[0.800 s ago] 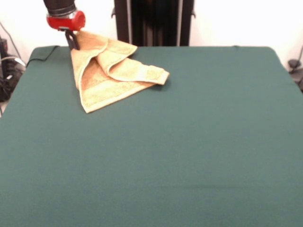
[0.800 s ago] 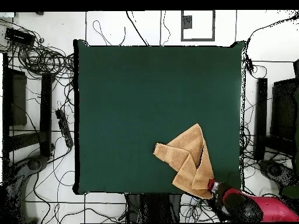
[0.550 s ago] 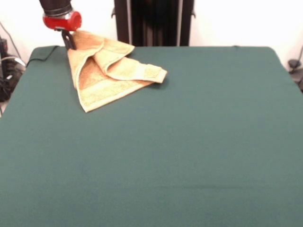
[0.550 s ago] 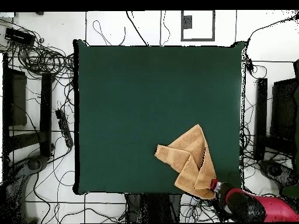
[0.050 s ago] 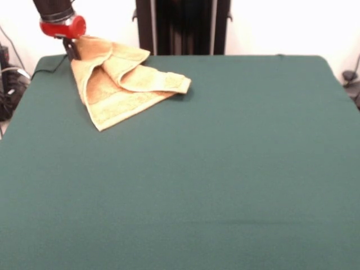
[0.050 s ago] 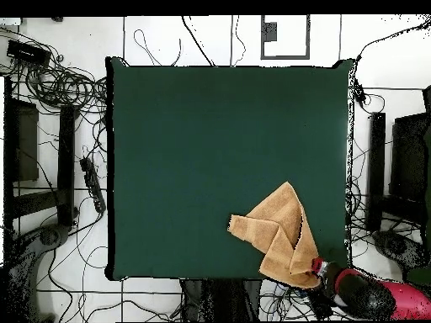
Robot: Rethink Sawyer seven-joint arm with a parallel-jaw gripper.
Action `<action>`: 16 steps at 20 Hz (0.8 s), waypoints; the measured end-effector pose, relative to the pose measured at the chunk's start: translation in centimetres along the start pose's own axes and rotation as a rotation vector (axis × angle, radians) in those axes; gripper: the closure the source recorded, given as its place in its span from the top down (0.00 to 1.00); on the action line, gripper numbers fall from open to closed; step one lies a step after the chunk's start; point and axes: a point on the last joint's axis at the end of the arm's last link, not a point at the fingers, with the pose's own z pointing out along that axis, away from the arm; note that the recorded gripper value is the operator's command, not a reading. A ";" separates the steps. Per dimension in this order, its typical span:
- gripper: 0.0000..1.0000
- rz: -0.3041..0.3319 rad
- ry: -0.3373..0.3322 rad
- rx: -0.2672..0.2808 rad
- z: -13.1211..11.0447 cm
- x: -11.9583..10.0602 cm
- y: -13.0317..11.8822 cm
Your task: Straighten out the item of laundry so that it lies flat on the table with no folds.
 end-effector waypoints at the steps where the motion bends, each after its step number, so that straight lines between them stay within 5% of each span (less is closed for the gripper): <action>1: 0.00 -0.013 0.003 -0.002 0.1 -0.1 -0.1; 2: 0.00 -0.026 0.007 -0.005 0.2 -0.2 -0.1; 3: 1.00 -0.066 0.017 -0.012 0.5 -0.5 -0.2; 16: 1.00 -0.145 0.050 -0.034 0.5 -0.9 0.1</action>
